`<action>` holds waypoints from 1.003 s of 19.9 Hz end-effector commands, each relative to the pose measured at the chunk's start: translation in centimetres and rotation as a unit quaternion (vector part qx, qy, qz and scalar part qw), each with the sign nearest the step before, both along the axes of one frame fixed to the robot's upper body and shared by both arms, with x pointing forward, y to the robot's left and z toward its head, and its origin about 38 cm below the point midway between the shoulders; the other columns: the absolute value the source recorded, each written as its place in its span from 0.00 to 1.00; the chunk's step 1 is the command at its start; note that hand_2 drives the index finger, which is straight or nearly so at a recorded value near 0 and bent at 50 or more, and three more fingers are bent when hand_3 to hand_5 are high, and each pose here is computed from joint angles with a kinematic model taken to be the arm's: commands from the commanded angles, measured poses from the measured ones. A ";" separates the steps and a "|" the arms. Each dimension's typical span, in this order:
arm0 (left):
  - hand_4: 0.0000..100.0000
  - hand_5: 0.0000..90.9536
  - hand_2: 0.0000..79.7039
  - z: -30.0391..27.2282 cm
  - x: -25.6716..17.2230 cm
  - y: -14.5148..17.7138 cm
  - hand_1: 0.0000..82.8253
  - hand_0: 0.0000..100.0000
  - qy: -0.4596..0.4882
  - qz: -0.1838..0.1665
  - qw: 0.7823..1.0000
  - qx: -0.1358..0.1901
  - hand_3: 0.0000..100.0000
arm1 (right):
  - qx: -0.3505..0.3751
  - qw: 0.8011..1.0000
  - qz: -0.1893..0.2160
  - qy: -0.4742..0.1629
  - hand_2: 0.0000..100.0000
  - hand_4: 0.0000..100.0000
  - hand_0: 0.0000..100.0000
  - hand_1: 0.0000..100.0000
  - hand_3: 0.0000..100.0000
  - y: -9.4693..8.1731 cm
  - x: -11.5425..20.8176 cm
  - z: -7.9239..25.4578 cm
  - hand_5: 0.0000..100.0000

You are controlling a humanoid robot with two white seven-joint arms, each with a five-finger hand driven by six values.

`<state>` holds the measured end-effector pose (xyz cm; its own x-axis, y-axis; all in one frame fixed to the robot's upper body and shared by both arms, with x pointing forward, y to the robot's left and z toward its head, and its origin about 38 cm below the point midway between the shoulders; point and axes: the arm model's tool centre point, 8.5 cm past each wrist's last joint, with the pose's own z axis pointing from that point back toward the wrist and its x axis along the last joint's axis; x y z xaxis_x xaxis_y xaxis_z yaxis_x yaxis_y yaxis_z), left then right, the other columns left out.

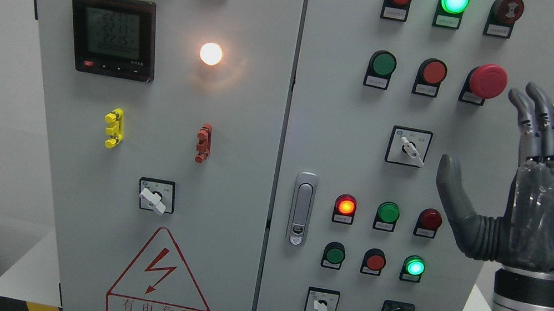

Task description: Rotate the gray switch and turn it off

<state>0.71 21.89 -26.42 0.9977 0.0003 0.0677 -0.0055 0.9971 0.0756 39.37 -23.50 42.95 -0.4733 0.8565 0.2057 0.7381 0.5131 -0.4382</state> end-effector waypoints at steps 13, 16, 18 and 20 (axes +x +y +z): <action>0.00 0.00 0.00 0.0 1.5 0.0 0.47 0.12 -0.017 0.013 1.000 -0.001 0.00 | 0.018 1.000 -0.015 0.003 0.00 0.00 0.34 0.21 0.00 -1.0 -0.1 0.0 0.00; 0.00 0.00 0.00 0.0 1.5 0.0 0.47 0.12 -0.017 0.013 1.000 -0.001 0.00 | 0.021 1.000 -0.016 -0.005 0.00 0.00 0.35 0.21 0.00 -1.0 -0.3 0.2 0.00; 0.00 0.00 0.00 0.0 1.5 0.0 0.47 0.12 -0.017 0.013 1.000 -0.001 0.00 | 0.030 0.999 -0.015 -0.014 0.00 0.00 0.35 0.21 0.09 -1.0 -0.4 0.2 0.00; 0.00 0.00 0.00 0.0 1.5 0.0 0.47 0.12 -0.017 0.013 1.000 -0.001 0.00 | 0.034 0.999 -0.017 -0.020 0.16 0.34 0.35 0.21 0.50 -1.1 -0.5 0.2 0.17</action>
